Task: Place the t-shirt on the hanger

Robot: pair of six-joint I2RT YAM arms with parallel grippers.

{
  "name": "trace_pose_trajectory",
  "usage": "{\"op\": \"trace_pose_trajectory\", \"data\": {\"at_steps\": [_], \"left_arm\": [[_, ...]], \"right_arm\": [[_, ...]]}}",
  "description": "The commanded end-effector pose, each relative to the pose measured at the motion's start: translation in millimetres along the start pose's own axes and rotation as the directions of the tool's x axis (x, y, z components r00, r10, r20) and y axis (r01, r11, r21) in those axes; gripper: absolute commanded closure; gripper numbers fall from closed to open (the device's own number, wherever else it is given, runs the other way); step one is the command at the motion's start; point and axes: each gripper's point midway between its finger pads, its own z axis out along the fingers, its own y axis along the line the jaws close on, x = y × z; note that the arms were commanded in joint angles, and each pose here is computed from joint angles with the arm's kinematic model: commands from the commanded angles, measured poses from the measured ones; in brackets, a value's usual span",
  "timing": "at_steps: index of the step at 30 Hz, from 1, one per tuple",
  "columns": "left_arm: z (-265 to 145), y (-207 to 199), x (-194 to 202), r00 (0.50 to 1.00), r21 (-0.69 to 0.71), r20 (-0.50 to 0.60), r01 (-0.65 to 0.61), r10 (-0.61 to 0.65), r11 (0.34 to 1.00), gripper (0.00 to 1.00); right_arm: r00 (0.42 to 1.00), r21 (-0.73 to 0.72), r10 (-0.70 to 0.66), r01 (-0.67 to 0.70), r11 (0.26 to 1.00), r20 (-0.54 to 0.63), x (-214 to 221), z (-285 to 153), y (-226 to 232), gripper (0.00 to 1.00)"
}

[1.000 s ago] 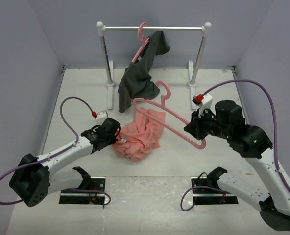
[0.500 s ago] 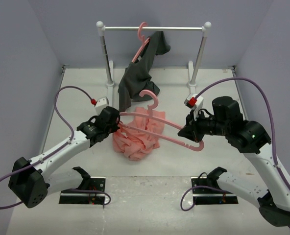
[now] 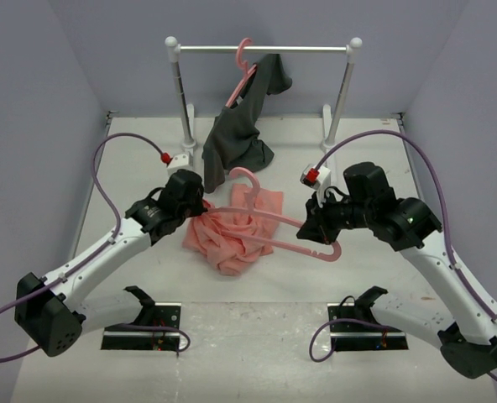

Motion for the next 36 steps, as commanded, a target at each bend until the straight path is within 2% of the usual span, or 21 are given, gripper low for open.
{"op": "trace_pose_trajectory", "data": {"at_steps": [1,2,4,8,11,15,17,19,21,22,25,26,28,32,34,36], "left_arm": [[-35,-35,-44,0.980,0.188,0.082,-0.192,0.179,0.963,1.00],[-41,-35,-48,0.976,0.192,0.081,-0.215,0.203,0.958,1.00],[-66,-44,-58,0.965,0.268,0.105,-0.260,0.240,0.928,1.00],[-113,-73,-68,0.959,0.465,0.153,-0.282,0.237,0.839,1.00],[-132,-76,-79,0.961,0.492,0.181,-0.273,0.210,0.827,1.00],[-149,-84,-87,0.959,0.535,0.201,-0.278,0.200,0.797,1.00],[-157,-89,-88,0.958,0.567,0.209,-0.281,0.194,0.775,1.00],[-167,-92,-95,0.960,0.589,0.229,-0.269,0.162,0.762,1.00],[-170,-93,-97,0.961,0.595,0.237,-0.262,0.146,0.760,1.00],[-169,-93,-96,0.961,0.595,0.236,-0.260,0.144,0.760,1.00],[-160,-95,-89,0.963,0.598,0.214,-0.260,0.162,0.758,1.00],[-154,-95,-88,0.964,0.589,0.203,-0.260,0.171,0.765,1.00],[-149,-92,-93,0.963,0.554,0.207,-0.260,0.172,0.791,1.00],[-148,-65,-118,0.947,0.380,0.240,-0.295,0.215,0.877,1.00],[-150,-57,-126,0.933,0.319,0.236,-0.340,0.273,0.885,1.00],[-161,-61,-138,0.920,0.323,0.261,-0.370,0.293,0.871,1.00]], "right_arm": [[0.986,-0.122,-0.080,0.098,0.988,0.146,-31,6,20,1.00],[0.986,-0.123,-0.081,0.100,0.987,0.147,-28,6,20,1.00],[0.961,-0.106,-0.089,0.120,0.987,0.263,-47,7,19,1.00],[0.896,-0.061,0.086,-0.066,0.996,0.436,-67,24,-4,1.00],[0.891,-0.095,0.164,-0.136,0.986,0.423,-65,37,-8,1.00],[0.925,-0.240,0.141,-0.057,0.969,0.352,-55,50,14,1.00],[0.919,-0.258,0.141,-0.045,0.965,0.368,-59,52,16,1.00],[0.895,-0.209,0.199,-0.122,0.970,0.399,-66,53,3,1.00],[0.883,-0.177,0.181,-0.113,0.978,0.433,-70,52,-2,1.00],[0.882,-0.169,0.169,-0.103,0.980,0.440,-71,52,-2,1.00],[0.899,-0.286,0.083,0.049,0.957,0.430,-73,47,25,1.00],[0.904,-0.335,0.056,0.099,0.937,0.423,-72,44,36,1.00],[0.898,-0.343,0.005,0.164,0.925,0.440,-75,42,40,1.00],[0.829,-0.245,-0.119,0.294,0.924,0.546,-71,44,30,1.00],[0.790,-0.208,-0.184,0.366,0.907,0.585,-71,46,29,1.00],[0.777,-0.207,-0.202,0.392,0.897,0.596,-70,52,27,1.00]]}}
